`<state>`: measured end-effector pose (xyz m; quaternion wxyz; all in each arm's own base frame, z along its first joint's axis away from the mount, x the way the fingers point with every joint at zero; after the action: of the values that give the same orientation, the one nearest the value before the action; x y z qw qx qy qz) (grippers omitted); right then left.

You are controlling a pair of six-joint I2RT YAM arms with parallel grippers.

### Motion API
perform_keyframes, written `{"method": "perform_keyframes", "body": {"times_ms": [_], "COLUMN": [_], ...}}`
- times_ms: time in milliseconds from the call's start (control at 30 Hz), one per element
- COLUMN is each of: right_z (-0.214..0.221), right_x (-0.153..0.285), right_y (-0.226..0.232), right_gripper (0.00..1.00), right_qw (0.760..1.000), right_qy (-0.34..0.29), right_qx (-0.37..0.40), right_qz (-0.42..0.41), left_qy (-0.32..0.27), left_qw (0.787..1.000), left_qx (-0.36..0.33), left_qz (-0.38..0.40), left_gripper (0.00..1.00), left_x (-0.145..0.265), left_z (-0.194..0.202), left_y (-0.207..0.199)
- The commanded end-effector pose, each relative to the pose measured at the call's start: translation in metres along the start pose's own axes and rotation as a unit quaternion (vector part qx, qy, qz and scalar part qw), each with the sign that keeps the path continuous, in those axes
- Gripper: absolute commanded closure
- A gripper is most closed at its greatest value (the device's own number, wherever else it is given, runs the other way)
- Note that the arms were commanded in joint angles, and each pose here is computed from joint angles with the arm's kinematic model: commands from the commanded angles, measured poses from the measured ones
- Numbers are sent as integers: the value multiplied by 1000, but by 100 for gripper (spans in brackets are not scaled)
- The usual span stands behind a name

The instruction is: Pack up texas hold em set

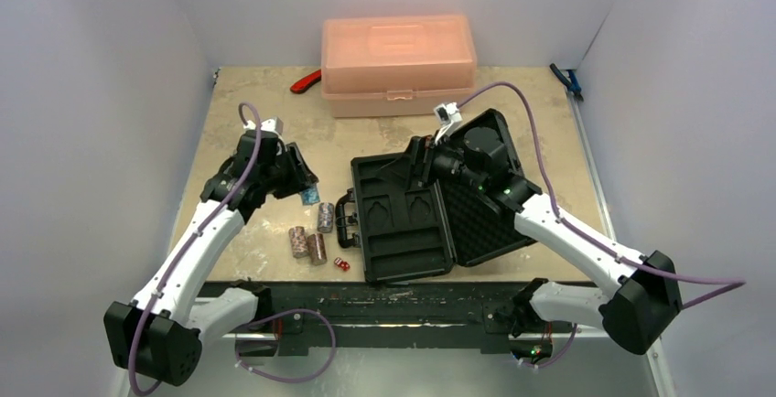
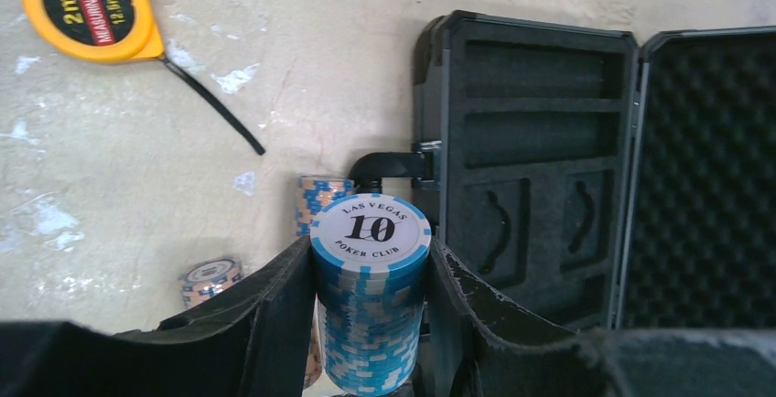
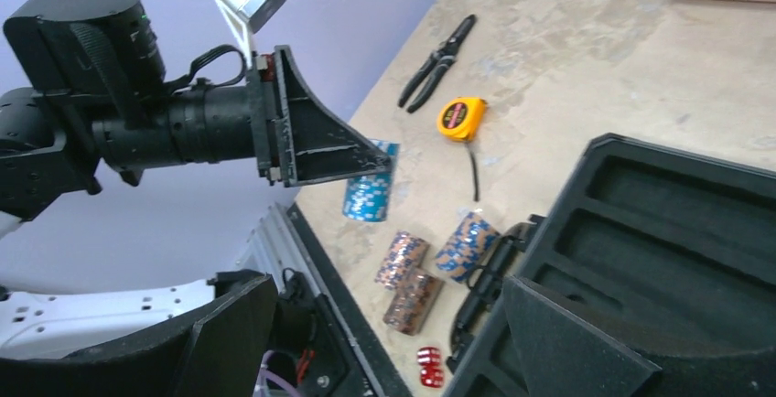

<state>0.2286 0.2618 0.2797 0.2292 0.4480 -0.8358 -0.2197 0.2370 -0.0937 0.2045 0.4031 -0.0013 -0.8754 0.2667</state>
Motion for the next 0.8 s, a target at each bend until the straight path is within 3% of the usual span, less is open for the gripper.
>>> {"method": "perform_keyframes", "body": {"times_ms": [0,233,767], "right_z": [-8,11,35], "right_x": [-14,-43,-93], "right_y": [22,34,57], "right_gripper": [1,3,10], "right_qw": [998,998,998], "right_qy": [-45,-26,9], "right_qx": [-12,-25,-31], "right_qz": [-28,-42,-53], "left_qy": [-35,-42,-21], "left_qw": [994,985,981], "left_qx": [8,3,29], "left_qz": [100,166,191], "left_gripper": [100,100,100], "left_x": [19,33,46], "left_z": [-19,-20,-18], "left_y": [-33,-49,-59]}}
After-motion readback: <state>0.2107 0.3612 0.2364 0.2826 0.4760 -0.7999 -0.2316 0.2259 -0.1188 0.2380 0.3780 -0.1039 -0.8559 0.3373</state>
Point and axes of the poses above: each gripper's point midway between its finger pads, its own x axis back along the fingers, its own y axis along the line the jaws close on, z = x × y, the point moved 5 cm from there along x, back along the fingers, and after that the axes turned 5 degrees about x, right-handed, at the moved point
